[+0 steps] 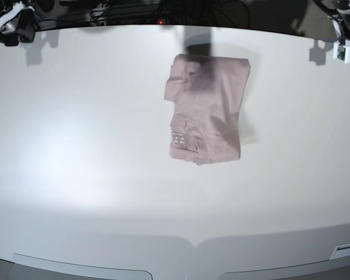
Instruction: Fold the T-shirt properly
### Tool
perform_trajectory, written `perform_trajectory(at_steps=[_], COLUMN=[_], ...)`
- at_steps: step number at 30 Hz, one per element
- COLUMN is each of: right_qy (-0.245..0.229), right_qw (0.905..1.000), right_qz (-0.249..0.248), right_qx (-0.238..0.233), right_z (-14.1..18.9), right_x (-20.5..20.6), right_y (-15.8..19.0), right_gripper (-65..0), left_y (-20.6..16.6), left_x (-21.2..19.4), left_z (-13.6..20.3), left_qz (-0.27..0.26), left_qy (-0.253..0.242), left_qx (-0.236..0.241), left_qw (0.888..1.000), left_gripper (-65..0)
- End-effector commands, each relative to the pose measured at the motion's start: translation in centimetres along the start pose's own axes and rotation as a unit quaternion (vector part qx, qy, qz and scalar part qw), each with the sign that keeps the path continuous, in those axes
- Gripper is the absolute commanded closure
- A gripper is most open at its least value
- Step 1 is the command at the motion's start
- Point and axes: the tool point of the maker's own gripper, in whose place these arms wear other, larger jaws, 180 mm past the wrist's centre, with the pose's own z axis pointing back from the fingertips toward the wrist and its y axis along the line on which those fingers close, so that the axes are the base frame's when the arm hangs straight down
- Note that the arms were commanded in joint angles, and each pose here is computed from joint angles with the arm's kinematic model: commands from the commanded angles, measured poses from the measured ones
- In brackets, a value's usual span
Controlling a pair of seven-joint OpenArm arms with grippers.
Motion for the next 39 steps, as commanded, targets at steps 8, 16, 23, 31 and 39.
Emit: perform_trajectory(at_steps=[8, 16, 23, 31, 39], right_qy=[0.000, 0.030, 0.048, 0.169, 0.252], right_qw=[0.9986, 0.9908, 0.9761, 0.9348, 0.9049], right_qz=[-0.048, -0.119, -0.181, -0.269, -0.287], right_qx=[0.020, 0.056, 0.111, 0.159, 0.188], right_z=[-0.3, -2.3, -5.4, -9.9, -14.3], right_x=[-1.6, -4.8, -7.4, -16.4, -23.2], right_y=[1.0, 0.5, 1.9, 5.3, 9.2], right_gripper=[-25.5, -25.5, -25.5, -25.5, -25.5], left_y=[-2.0, -8.2, -15.8, -27.5, -30.0], left_x=[-3.6, -13.7, -20.2, -20.6, -16.8], left_z=[1.5, -0.3, -1.3, 0.9, -0.4], left_qz=[-0.009, -0.005, 0.031, 0.083, 0.175], left_qy=[0.042, 0.190, 0.284, 0.326, 0.207], left_qx=[-0.018, -0.074, -0.183, -0.458, -0.489], left_qw=[0.999, 0.979, 0.941, 0.823, 0.829], left_gripper=[-22.1, -22.1, -22.1, -22.1, -22.1])
